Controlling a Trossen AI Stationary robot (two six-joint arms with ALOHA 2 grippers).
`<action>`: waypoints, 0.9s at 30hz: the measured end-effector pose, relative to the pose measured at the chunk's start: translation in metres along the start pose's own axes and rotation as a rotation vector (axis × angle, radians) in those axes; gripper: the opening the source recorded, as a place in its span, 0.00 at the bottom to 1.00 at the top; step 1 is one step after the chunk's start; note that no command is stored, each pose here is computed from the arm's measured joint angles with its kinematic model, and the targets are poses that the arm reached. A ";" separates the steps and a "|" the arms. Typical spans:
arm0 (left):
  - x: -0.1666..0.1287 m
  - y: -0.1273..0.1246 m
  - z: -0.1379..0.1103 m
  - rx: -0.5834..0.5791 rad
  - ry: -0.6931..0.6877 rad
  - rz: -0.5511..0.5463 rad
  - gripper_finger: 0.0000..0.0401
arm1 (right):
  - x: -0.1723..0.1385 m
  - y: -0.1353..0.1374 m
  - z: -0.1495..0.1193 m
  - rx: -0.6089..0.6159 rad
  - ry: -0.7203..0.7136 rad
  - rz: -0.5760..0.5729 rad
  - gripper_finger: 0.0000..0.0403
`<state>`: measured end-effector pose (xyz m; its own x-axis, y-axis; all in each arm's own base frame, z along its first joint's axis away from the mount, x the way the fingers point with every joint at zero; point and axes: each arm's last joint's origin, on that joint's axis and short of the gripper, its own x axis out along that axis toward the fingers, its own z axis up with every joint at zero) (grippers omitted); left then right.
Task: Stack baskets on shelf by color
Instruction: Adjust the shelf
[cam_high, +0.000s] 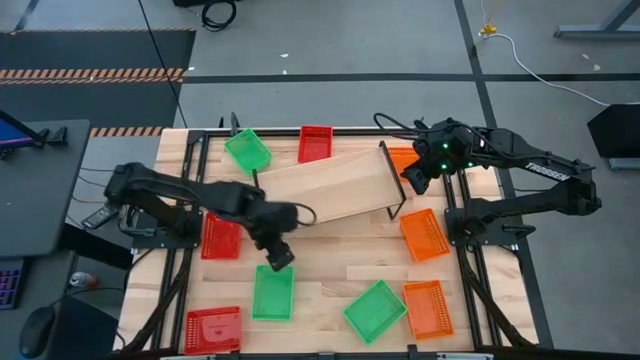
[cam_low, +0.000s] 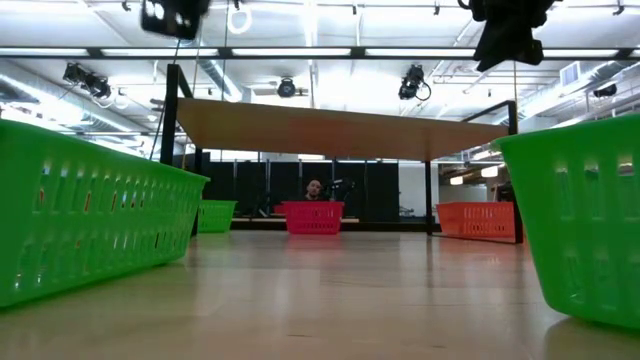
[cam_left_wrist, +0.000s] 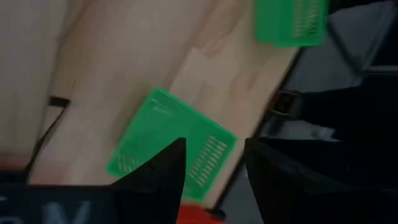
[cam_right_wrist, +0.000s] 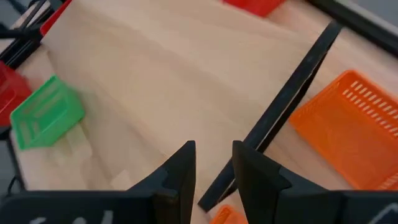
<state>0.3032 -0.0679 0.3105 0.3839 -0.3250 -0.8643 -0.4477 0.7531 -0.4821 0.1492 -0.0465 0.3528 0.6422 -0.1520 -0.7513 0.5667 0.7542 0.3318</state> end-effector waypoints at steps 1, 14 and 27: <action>0.007 0.001 0.003 0.001 -0.003 0.029 0.43 | 0.000 0.000 -0.001 -0.001 0.009 0.006 0.28; 0.028 0.009 0.013 0.091 -0.021 0.432 0.38 | -0.004 -0.003 -0.008 -0.048 0.059 0.003 0.28; 0.042 0.022 0.013 0.289 0.053 0.672 0.34 | -0.004 -0.003 -0.007 -0.045 0.054 -0.008 0.28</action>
<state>0.3203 -0.0578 0.2652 0.0587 0.2387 -0.9693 -0.3395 0.9179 0.2055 0.1412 -0.0434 0.3506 0.6083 -0.1243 -0.7839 0.5469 0.7814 0.3005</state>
